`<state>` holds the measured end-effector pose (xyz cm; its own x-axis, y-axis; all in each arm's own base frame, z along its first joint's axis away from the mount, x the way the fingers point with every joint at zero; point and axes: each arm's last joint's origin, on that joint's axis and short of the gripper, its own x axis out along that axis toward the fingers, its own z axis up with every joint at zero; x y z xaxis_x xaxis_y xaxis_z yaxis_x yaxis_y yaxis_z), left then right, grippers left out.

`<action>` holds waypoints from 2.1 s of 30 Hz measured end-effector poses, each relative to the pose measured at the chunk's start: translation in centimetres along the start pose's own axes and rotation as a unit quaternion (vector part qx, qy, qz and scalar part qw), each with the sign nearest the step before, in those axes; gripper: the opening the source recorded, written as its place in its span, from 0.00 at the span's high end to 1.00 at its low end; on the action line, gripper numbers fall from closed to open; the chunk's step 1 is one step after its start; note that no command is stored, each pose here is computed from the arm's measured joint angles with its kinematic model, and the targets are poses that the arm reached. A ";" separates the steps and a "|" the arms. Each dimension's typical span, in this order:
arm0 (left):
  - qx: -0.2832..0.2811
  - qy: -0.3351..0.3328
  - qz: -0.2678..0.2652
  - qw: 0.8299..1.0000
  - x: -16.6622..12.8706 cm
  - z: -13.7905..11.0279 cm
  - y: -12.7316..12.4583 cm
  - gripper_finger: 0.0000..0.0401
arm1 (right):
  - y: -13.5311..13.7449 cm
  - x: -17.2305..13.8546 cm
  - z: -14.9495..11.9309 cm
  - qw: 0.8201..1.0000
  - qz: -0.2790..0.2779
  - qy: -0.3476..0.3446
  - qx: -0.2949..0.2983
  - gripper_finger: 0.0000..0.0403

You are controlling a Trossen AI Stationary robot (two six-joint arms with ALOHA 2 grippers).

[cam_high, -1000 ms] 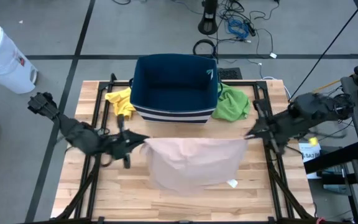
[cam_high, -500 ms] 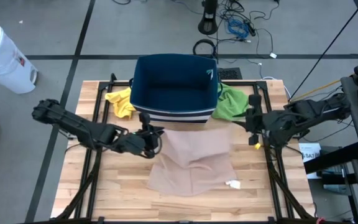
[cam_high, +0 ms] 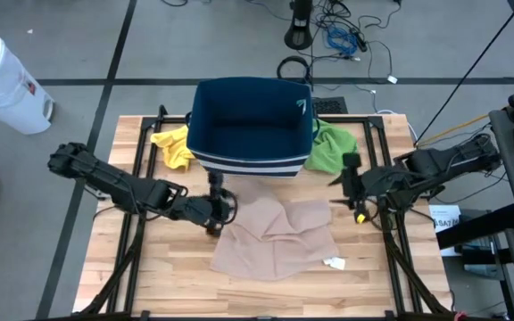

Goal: Fold towel
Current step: Fold the brown towel

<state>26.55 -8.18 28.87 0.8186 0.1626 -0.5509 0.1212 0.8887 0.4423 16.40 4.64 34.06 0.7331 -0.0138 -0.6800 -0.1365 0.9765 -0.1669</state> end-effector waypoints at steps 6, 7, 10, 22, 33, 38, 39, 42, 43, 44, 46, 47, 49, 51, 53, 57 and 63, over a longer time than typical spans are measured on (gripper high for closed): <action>-0.069 -0.005 -0.152 0.986 0.8 0.0 -2.0 0.67 | 1.3 4.3 -1.4 0.999 0.044 0.013 -0.001 0.54; -0.073 -0.001 -0.163 0.984 1.0 0.0 -2.4 0.67 | 1.5 5.1 -1.7 0.999 0.045 0.013 -0.001 0.54; -0.078 0.023 -0.201 0.976 2.2 -0.3 -4.3 0.67 | 2.1 7.4 -2.8 0.999 0.045 0.006 0.001 0.54; -0.082 0.135 -0.258 0.953 9.1 -3.6 -11.3 0.67 | 3.1 13.2 -7.1 0.998 -0.026 0.057 0.027 0.54; -0.103 0.171 -0.285 0.938 11.0 -5.1 -12.8 0.67 | 4.5 16.1 -7.6 0.994 0.082 0.059 0.051 0.54; -0.106 0.173 -0.284 0.937 11.0 -5.1 -12.9 0.67 | 4.9 17.9 -8.4 0.992 0.081 0.085 0.049 0.54; -0.107 0.173 -0.284 0.937 11.0 -5.1 -12.9 0.67 | 5.0 18.2 -8.5 0.991 0.081 0.090 0.048 0.54; -0.113 0.176 -0.286 0.935 11.0 -5.1 -12.9 0.67 | 5.2 19.3 -8.9 0.992 0.077 0.096 0.040 0.55; -0.114 0.177 -0.289 0.934 11.0 -5.1 -12.9 0.67 | 5.3 19.5 -8.9 0.992 0.077 0.097 0.039 0.56; -0.114 0.177 -0.291 0.933 11.0 -5.1 -12.9 0.67 | 5.3 19.6 -9.0 0.992 0.076 0.098 0.038 0.57; -0.114 0.177 -0.291 0.933 10.9 -5.1 -12.9 0.67 | 5.3 19.6 -8.8 0.993 0.066 0.095 0.031 0.63; -0.114 0.177 -0.291 0.933 11.0 -5.1 -12.9 0.67 | 5.2 19.5 -8.7 0.994 0.061 0.091 0.026 0.67; -0.113 0.176 -0.290 0.934 11.0 -5.1 -12.9 0.67 | 5.1 19.2 -8.3 0.995 0.052 0.082 0.013 0.76; -0.112 0.176 -0.289 0.934 11.0 -5.1 -12.8 0.67 | 4.9 18.8 -7.8 0.996 0.051 0.069 -0.005 0.87; -0.115 0.176 -0.288 0.934 11.2 -5.1 -12.6 0.67 | 4.7 18.2 -7.6 0.997 0.041 0.064 -0.024 0.96; -0.120 0.177 -0.286 0.934 11.4 -5.2 -12.2 0.67 | 3.6 17.3 -7.6 0.997 0.001 0.075 -0.028 0.98; -0.122 0.178 -0.292 0.932 11.4 -5.8 -12.3 0.67 | 2.0 16.0 -8.0 0.992 -0.070 0.102 -0.026 1.00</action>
<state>31.16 -14.80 13.07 0.4096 -0.2870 -0.8660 0.3211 0.9338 -0.1576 22.54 4.64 17.11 0.5985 -0.1963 -0.7767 -0.0818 0.9495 -0.3030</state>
